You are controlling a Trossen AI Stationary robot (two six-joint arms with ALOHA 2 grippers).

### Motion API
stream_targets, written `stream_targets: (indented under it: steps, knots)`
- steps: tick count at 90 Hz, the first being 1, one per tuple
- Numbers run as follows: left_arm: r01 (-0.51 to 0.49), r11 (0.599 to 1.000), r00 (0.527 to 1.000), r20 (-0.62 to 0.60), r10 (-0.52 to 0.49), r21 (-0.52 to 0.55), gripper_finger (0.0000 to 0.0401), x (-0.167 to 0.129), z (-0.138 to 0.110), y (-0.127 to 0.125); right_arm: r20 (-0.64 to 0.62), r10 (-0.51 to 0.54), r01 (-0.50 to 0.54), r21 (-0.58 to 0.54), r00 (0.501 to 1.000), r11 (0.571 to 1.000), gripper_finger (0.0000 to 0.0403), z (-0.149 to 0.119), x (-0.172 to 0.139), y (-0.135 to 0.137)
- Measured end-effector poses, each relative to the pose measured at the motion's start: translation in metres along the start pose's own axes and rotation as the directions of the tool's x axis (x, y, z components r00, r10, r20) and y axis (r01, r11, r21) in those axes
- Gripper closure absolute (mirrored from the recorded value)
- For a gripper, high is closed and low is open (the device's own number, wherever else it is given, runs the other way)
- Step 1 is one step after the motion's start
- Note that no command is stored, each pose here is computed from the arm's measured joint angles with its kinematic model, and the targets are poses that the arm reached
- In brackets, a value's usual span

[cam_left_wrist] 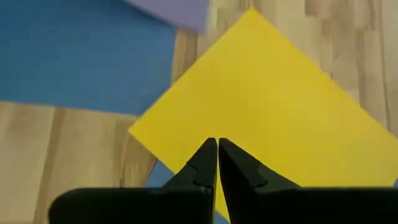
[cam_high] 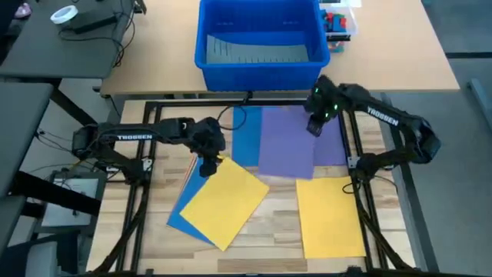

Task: Organize paper
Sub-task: Stack the purple paper on top of the other purple papers

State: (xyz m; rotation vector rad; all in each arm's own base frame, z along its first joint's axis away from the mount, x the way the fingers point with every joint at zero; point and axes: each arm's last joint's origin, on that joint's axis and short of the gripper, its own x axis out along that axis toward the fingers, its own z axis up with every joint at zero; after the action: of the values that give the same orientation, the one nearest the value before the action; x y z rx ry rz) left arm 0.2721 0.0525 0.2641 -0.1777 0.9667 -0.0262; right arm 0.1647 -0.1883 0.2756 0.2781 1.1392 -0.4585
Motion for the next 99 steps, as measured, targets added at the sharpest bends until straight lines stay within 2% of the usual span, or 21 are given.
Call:
stream_targets:
  steps: [13,23,32,41,55,66,90,99]
  knots:
    - [-0.048,0.998,0.998,0.032,0.050,-0.049,0.0401,-0.004,0.002,0.004,-0.005,-0.034,0.034,0.000,0.999,0.999,0.0403,0.013,0.005,-0.032]
    - [-0.100,0.990,0.993,0.052,0.106,-0.098,0.0401,-0.008,0.003,0.017,-0.135,-0.061,0.062,-0.001,0.989,0.998,0.0403,0.017,0.021,-0.053]
    - [-0.120,0.983,0.990,0.056,0.129,-0.137,0.0401,-0.012,0.002,0.027,-0.309,-0.100,0.088,-0.055,0.946,0.995,0.0403,0.016,0.042,-0.067]
    - [-0.131,0.978,0.990,0.038,0.139,-0.164,0.0401,-0.013,-0.001,0.032,-0.421,-0.105,0.047,-0.147,0.901,0.988,0.0403,0.016,0.061,-0.072]
    - [-0.137,0.974,0.990,0.013,0.142,-0.177,0.0401,-0.014,-0.003,0.035,-0.529,-0.068,-0.004,-0.134,0.846,0.991,0.0403,0.011,0.077,-0.073]
    - [-0.142,0.974,0.989,0.014,0.147,-0.177,0.0401,-0.014,-0.003,0.035,-0.551,-0.174,0.112,-0.145,0.816,0.983,0.0403,0.012,0.080,-0.077]
    - [-0.182,0.965,0.982,0.009,0.186,-0.187,0.0401,-0.014,-0.003,0.036,-0.534,-0.192,0.181,-0.074,0.823,0.981,0.0403,0.012,0.078,-0.082]
    - [-0.188,0.964,0.981,0.006,0.193,-0.190,0.0401,-0.014,-0.004,0.036,-0.553,-0.220,0.238,-0.040,0.804,0.970,0.0403,0.011,0.077,-0.084]
